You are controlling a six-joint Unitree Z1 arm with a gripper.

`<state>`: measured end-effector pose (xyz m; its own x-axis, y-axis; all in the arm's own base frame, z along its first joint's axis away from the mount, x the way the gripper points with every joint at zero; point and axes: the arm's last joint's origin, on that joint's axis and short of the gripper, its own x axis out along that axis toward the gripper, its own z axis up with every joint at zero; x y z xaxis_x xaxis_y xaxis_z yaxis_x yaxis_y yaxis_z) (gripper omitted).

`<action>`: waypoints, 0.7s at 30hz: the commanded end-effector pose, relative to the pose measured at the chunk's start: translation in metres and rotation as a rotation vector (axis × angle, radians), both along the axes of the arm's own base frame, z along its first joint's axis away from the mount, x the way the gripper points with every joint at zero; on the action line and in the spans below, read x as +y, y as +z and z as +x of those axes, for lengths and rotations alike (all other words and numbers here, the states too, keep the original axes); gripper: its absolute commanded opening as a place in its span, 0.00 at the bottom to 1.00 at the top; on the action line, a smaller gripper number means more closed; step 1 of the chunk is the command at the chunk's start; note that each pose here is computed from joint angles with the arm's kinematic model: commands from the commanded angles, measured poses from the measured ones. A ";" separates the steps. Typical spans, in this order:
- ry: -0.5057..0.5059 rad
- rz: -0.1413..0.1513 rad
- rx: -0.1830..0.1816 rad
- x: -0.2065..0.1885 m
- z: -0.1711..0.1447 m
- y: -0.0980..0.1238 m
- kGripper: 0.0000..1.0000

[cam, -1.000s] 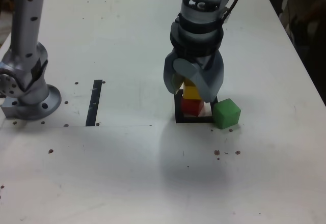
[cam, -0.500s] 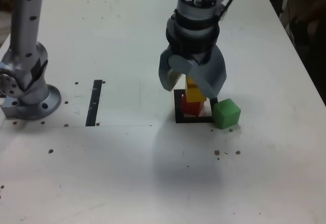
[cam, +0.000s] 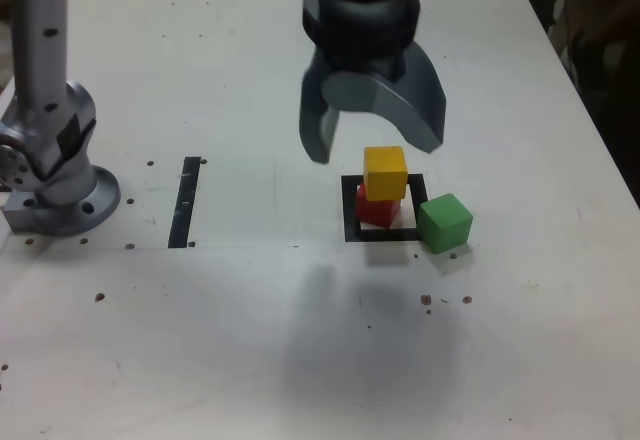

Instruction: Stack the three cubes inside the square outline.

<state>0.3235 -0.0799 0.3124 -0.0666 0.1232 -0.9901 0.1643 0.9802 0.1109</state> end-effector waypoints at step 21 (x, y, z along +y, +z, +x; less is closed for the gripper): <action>0.278 0.012 -0.013 -0.042 0.062 -0.054 0.99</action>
